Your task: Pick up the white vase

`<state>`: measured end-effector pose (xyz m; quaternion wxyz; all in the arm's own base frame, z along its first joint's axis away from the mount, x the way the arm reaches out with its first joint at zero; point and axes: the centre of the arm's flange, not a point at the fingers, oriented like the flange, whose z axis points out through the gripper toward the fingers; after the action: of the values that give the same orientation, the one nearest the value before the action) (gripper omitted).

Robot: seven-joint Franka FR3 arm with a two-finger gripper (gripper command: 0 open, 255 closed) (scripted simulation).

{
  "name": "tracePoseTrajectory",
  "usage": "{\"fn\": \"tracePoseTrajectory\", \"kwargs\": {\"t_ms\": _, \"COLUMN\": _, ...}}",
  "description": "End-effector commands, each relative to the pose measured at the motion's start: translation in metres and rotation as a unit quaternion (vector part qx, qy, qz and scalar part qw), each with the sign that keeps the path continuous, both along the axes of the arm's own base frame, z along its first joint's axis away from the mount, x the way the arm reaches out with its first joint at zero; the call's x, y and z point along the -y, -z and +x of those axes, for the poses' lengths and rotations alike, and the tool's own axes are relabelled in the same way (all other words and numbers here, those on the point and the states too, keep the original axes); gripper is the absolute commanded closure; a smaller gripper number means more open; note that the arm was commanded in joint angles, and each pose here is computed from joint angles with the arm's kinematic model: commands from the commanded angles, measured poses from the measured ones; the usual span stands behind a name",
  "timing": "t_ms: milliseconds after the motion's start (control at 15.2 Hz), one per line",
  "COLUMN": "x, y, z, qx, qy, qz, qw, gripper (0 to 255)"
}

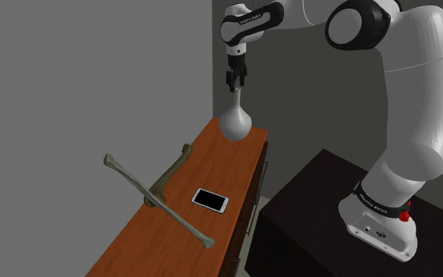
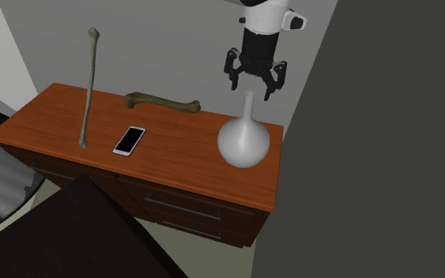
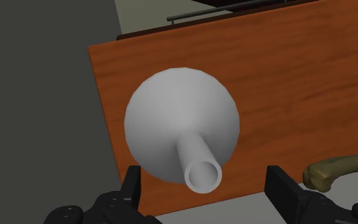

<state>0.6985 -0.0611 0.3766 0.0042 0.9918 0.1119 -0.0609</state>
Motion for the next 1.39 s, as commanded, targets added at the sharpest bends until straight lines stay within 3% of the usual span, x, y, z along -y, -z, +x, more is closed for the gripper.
{"fn": "tracePoseTrajectory", "kwargs": {"t_ms": 0, "x": 0.0, "y": 0.01, "z": 0.001, "qx": 0.0, "qy": 0.0, "qz": 0.0, "qw": 1.0, "gripper": 0}}
{"fn": "tracePoseTrajectory", "kwargs": {"t_ms": 264, "x": 0.0, "y": 0.024, "z": 0.001, "qx": 0.0, "qy": 0.0, "qz": 0.0, "qw": 1.0, "gripper": 0}}
{"fn": "tracePoseTrajectory", "kwargs": {"t_ms": 330, "x": 0.001, "y": 0.024, "z": 0.001, "qx": 0.0, "qy": 0.0, "qz": 0.0, "qw": 1.0, "gripper": 255}}
{"fn": "tracePoseTrajectory", "kwargs": {"t_ms": 924, "x": 0.0, "y": 0.024, "z": 0.001, "qx": 0.0, "qy": 0.0, "qz": 0.0, "qw": 1.0, "gripper": 255}}
{"fn": "tracePoseTrajectory", "kwargs": {"t_ms": 1320, "x": 0.0, "y": -0.008, "z": 0.001, "qx": 0.0, "qy": 0.0, "qz": 0.0, "qw": 1.0, "gripper": 255}}
